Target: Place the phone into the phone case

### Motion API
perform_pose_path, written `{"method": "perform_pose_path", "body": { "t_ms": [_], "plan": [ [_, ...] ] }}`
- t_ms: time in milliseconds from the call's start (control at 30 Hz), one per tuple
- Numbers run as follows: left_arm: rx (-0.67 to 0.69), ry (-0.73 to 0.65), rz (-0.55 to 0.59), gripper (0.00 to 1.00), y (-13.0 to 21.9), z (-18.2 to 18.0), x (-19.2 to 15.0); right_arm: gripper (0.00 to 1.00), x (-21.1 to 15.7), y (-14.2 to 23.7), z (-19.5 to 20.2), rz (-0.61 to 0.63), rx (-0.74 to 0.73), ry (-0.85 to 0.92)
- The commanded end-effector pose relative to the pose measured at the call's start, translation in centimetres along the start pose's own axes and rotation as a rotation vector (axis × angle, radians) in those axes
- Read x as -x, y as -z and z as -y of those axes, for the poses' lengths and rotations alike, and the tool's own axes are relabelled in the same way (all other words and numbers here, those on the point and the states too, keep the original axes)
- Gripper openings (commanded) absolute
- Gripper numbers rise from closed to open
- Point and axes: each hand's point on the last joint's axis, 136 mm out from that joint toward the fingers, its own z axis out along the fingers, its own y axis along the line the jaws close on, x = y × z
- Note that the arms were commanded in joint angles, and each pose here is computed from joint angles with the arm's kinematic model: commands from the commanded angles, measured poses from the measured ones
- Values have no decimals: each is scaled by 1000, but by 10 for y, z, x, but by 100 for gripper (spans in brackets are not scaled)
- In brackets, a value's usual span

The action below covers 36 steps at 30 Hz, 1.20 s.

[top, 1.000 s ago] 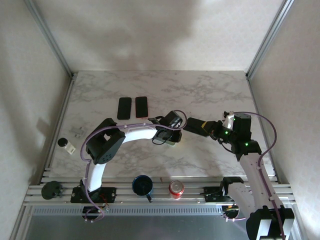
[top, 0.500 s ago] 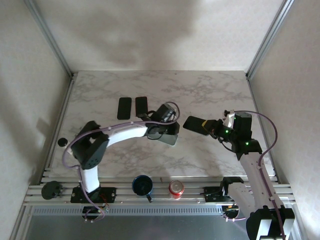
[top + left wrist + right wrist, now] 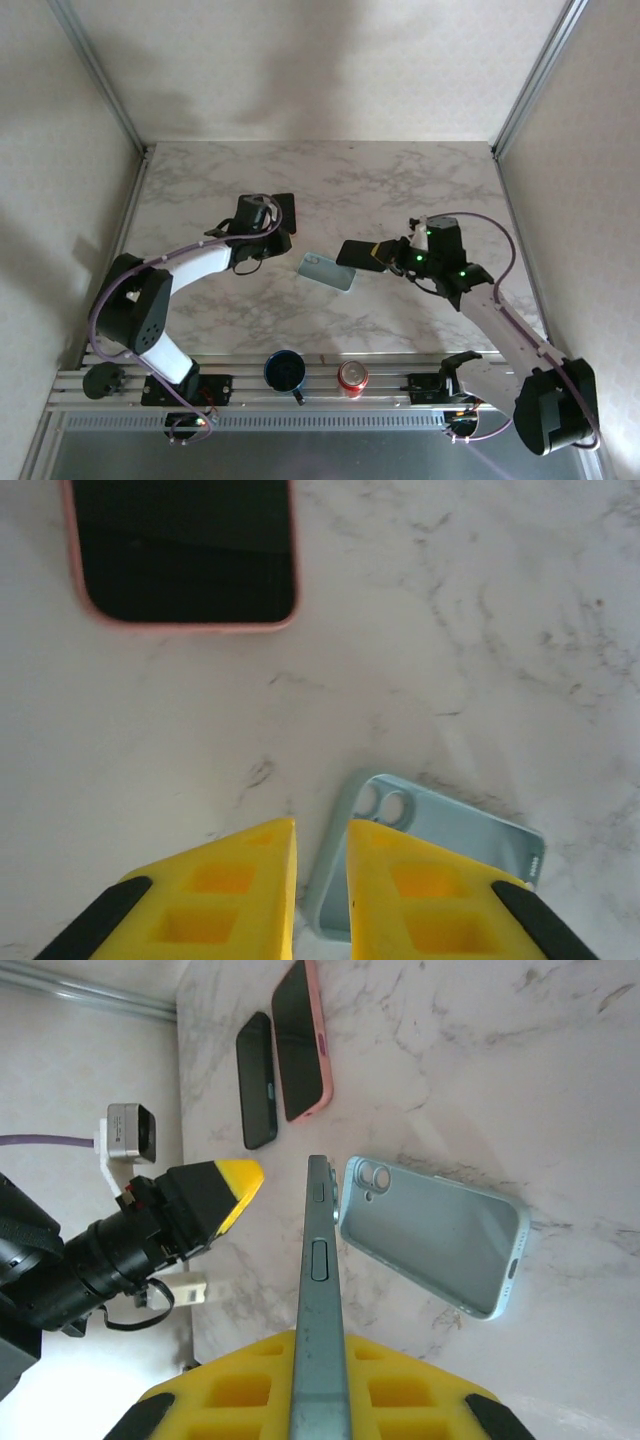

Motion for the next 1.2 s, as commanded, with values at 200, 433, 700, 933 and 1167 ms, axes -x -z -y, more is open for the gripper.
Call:
{"method": "perform_pose_path", "body": {
  "t_ms": [200, 433, 700, 933, 1167],
  "plan": [
    [-89, -13, -31, 23, -20, -2, -17, 0, 3, -43, -11, 92, 52, 19],
    [-128, 40, -44, 27, -27, -14, -26, 0, -3, -77, -4, 65, 59, -23],
    [-185, 69, -59, 28, -34, -8, -31, 0, -16, -106, -11, 18, 77, -29],
    [-209, 87, -72, 31, -37, -8, -36, 0, -23, -116, 3, 7, 73, -77],
    [-216, 102, -78, 31, -38, -8, -38, 0, -25, -119, 9, 3, 54, -89]
  ]
}}
